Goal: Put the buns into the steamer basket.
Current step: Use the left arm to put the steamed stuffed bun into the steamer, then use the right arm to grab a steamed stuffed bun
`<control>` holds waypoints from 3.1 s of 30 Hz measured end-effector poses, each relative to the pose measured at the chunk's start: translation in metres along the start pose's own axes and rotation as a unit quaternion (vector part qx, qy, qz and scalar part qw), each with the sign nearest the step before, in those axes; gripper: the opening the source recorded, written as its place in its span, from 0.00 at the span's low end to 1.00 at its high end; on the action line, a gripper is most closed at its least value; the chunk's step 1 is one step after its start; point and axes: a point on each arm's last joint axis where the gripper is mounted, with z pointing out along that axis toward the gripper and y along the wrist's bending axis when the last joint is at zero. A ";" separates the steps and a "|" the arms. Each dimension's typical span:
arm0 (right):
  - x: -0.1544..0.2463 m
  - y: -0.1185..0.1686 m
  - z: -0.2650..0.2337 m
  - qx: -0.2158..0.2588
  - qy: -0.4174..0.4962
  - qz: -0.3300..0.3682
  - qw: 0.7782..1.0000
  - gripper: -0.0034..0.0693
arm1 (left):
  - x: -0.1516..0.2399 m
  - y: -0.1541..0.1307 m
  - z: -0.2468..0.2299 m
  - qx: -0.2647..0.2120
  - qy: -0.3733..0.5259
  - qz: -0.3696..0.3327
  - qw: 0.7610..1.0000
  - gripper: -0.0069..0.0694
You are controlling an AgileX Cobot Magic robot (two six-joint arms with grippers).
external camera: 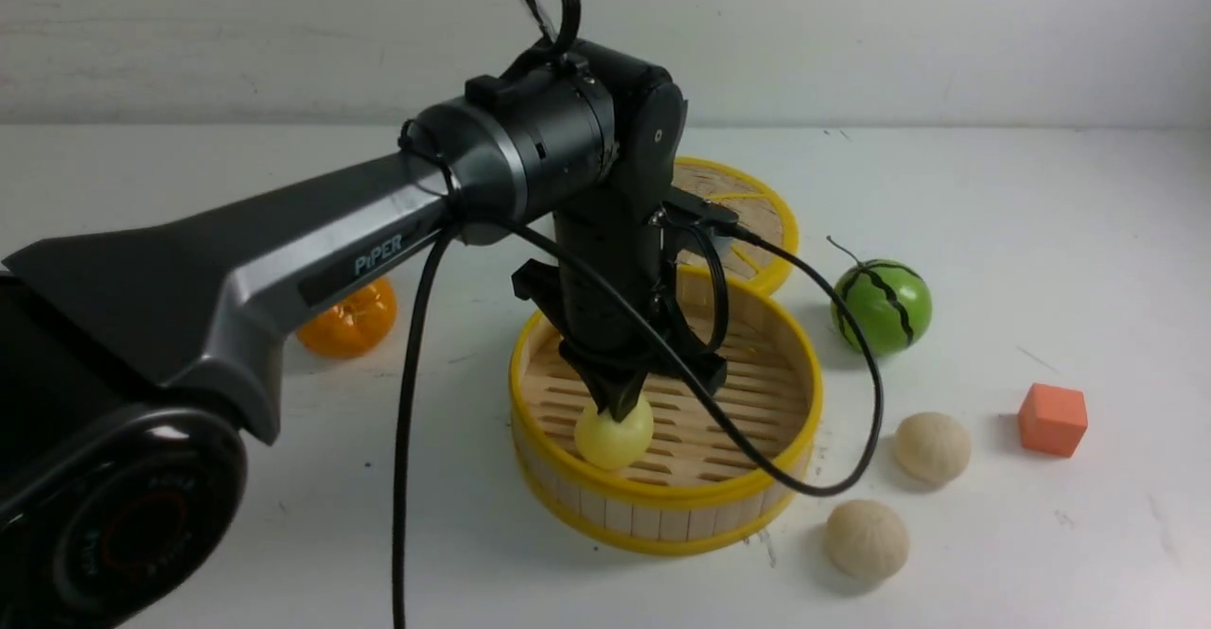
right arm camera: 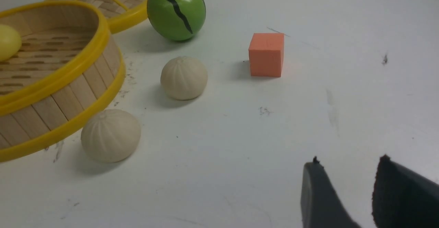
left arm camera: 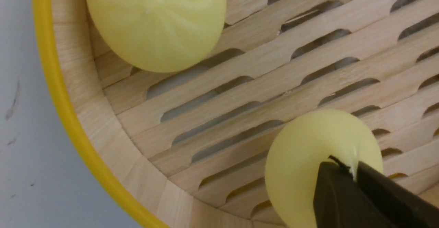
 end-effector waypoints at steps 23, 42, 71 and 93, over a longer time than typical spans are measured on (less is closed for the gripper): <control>0.000 0.000 0.000 0.000 0.000 0.000 1.000 0.38 | 0.068 0.005 -0.183 -0.005 -0.187 -0.076 0.979 0.07; 0.000 0.000 0.000 0.000 0.000 0.000 1.000 0.38 | 0.298 -0.002 -0.127 0.067 -0.504 -0.099 0.856 0.07; -0.148 0.060 0.080 -0.061 0.395 0.024 0.916 0.32 | 0.343 -0.002 -0.113 0.078 -0.549 -0.106 0.826 0.07; -0.096 0.150 0.221 -0.092 0.503 -0.079 0.856 0.40 | 0.343 -0.002 -0.113 0.078 -0.549 -0.106 0.826 0.08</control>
